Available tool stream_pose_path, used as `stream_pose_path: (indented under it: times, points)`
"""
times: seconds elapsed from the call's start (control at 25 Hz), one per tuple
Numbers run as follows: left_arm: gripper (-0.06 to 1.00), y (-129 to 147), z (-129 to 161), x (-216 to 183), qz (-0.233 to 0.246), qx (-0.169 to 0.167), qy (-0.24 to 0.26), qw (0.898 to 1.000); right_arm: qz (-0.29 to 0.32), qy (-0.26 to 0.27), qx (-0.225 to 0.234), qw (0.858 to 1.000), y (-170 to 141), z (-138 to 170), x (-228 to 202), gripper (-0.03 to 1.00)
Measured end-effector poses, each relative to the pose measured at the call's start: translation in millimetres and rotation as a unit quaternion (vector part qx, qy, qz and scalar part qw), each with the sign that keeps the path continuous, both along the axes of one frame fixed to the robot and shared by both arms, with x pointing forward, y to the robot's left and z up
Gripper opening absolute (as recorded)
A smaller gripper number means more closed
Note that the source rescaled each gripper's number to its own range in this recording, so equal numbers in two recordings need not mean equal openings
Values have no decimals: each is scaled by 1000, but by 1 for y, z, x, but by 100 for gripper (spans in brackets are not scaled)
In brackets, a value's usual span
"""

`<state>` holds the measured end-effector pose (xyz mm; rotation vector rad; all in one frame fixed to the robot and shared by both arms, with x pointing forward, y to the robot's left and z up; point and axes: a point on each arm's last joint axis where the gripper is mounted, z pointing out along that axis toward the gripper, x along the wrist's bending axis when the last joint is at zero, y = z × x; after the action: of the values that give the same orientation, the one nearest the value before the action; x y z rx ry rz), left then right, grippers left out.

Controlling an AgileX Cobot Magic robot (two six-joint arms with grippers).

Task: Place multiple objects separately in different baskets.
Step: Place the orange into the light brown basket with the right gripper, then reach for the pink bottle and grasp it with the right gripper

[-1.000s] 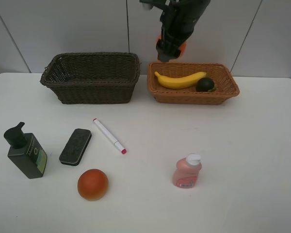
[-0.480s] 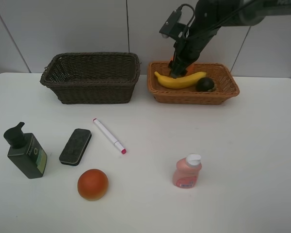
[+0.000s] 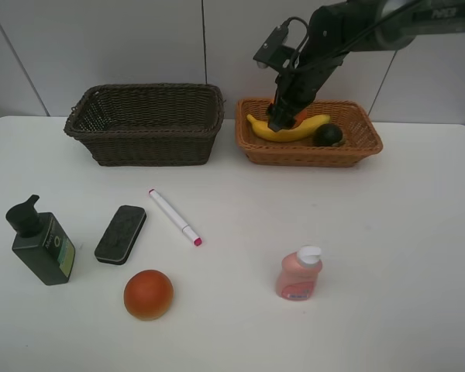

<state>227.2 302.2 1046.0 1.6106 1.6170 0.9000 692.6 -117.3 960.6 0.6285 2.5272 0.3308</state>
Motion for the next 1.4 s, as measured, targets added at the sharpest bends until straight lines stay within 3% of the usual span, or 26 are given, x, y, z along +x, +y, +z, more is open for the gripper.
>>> stream_pose_path:
  times: [0.16, 0.28, 0.4, 0.92, 1.24, 1.4]
  points:
    - [100, 0, 0, 0, 0, 0, 0, 1000, -7, 9, 16, 1000, 2, 0, -1, 80]
    - [100, 0, 0, 0, 0, 0, 0, 1000, -6, 3, 19, 1000, 2, 0, 0, 93]
    - [100, 0, 0, 0, 0, 0, 0, 1000, -6, 3, 19, 1000, 2, 0, 0, 97]
    - [100, 0, 0, 0, 0, 0, 0, 1000, -12, 33, 5, 999, -1, 3, -7, 97]
    - [100, 0, 0, 0, 0, 0, 0, 1000, -19, 95, -31, 995, -14, 70, -48, 97]
    - [100, 0, 0, 0, 0, 0, 0, 1000, 8, 138, -32, 990, -17, 99, -73, 97]
